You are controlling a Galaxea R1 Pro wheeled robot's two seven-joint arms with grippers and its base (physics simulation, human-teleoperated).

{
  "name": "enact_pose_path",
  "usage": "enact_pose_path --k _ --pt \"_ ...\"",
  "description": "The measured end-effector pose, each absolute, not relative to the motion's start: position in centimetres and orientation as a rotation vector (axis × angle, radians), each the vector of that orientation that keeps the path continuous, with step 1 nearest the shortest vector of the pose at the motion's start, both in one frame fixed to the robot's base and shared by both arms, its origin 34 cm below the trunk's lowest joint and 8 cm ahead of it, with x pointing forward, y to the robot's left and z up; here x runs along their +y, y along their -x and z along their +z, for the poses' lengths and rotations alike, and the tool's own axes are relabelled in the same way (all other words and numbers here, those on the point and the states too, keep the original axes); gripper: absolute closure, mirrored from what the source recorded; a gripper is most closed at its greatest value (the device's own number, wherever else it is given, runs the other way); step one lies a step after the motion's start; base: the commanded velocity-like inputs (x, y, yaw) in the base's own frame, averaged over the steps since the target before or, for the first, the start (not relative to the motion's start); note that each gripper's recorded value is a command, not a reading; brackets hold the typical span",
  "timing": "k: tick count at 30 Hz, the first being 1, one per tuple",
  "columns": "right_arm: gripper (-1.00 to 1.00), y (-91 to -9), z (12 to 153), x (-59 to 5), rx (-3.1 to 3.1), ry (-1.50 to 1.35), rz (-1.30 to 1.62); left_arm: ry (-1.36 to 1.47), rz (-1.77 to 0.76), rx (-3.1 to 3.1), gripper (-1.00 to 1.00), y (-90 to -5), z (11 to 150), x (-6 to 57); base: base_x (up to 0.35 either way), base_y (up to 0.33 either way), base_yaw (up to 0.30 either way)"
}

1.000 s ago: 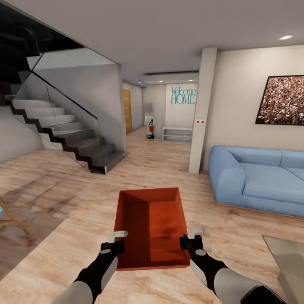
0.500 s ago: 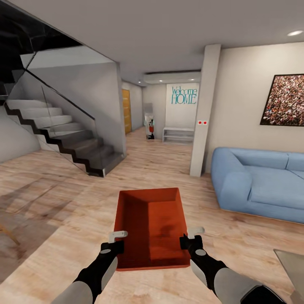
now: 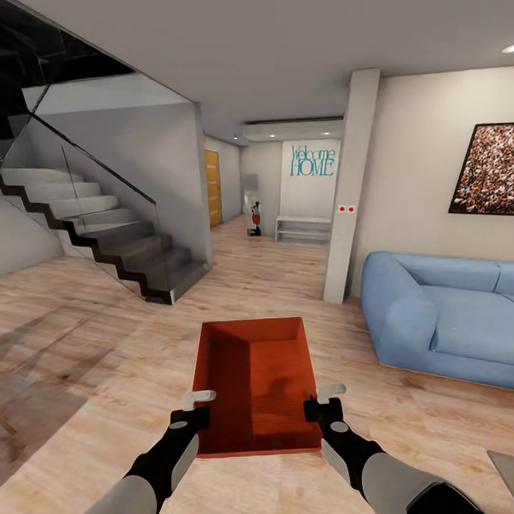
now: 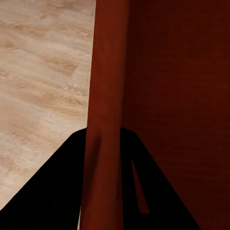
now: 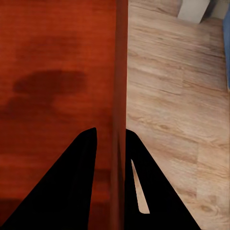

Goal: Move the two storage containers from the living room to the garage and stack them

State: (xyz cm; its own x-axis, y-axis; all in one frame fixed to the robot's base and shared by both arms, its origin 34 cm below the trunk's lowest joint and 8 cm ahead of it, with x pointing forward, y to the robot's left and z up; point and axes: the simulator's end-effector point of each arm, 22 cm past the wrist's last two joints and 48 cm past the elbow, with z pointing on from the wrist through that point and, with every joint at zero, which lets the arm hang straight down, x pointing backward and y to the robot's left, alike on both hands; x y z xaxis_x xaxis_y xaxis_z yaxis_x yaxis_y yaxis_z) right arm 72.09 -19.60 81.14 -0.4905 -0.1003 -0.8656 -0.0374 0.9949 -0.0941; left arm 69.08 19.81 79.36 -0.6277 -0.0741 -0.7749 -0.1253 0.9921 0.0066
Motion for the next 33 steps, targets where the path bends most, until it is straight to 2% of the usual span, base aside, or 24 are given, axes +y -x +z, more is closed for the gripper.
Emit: enact_pose_path --k 33 --pt "1.0 -72.08 81.11 -19.62 2.085 0.097 -0.076 0.139 0.075 2.253 1.0 -69.05 79.32 19.8 0.323 0.0 0.0"
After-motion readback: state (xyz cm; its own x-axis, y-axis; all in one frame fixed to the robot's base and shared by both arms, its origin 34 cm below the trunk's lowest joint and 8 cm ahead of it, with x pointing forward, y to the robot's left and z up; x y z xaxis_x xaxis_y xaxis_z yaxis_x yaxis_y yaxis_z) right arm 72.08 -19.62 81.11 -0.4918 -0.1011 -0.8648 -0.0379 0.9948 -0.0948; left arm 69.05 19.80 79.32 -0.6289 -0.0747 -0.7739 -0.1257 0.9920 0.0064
